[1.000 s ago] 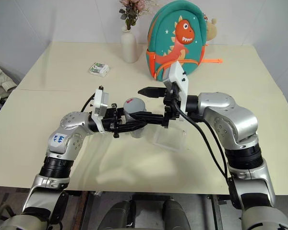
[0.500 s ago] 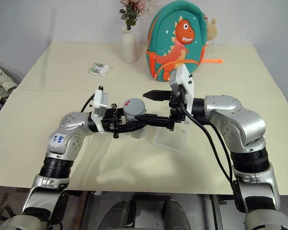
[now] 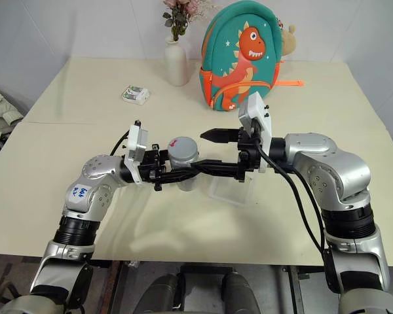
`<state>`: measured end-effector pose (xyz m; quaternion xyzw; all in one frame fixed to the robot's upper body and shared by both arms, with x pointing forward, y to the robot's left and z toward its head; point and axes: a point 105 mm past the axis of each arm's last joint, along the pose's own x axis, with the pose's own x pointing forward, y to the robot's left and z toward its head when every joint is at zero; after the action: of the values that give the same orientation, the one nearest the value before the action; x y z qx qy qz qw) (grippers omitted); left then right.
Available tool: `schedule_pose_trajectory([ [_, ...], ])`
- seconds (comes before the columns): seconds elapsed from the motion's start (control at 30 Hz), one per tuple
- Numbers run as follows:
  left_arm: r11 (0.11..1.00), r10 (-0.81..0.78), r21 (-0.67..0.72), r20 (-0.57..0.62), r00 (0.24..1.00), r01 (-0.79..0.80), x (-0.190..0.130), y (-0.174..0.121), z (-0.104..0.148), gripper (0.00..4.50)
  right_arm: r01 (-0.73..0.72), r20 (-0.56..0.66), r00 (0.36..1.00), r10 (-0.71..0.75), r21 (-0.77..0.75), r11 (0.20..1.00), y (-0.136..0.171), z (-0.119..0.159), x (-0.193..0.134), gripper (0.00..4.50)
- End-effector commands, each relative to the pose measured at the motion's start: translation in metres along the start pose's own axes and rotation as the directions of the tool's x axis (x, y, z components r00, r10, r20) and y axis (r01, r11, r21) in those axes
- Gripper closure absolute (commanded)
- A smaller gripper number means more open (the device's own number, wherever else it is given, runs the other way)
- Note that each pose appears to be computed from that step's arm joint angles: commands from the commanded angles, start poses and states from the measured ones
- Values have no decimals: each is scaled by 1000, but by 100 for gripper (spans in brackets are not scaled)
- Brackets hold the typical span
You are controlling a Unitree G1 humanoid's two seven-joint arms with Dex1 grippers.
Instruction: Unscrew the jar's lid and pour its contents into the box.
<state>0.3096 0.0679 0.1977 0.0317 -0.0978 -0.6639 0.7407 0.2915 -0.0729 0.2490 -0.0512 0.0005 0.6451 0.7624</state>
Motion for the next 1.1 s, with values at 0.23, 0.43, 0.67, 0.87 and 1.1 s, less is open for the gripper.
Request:
schedule_pose_trajectory([
  [0.23,999,-17,34,26,1000,16,1,-2,11,242,-48,105,993,55,-70,996,14,29,31,3],
  [0.43,999,-21,34,29,999,20,2,-3,11,242,-37,76,996,44,-87,996,10,22,43,3],
  [0.67,999,-17,34,31,999,16,2,-2,11,242,-24,79,996,31,-82,996,4,20,44,3],
  [0.87,999,-14,36,32,999,13,2,-2,11,242,-42,74,996,47,-66,997,6,16,43,68],
  [1.1,999,-10,40,31,999,8,1,-1,12,242,-29,80,996,33,-51,998,3,16,41,158],
])
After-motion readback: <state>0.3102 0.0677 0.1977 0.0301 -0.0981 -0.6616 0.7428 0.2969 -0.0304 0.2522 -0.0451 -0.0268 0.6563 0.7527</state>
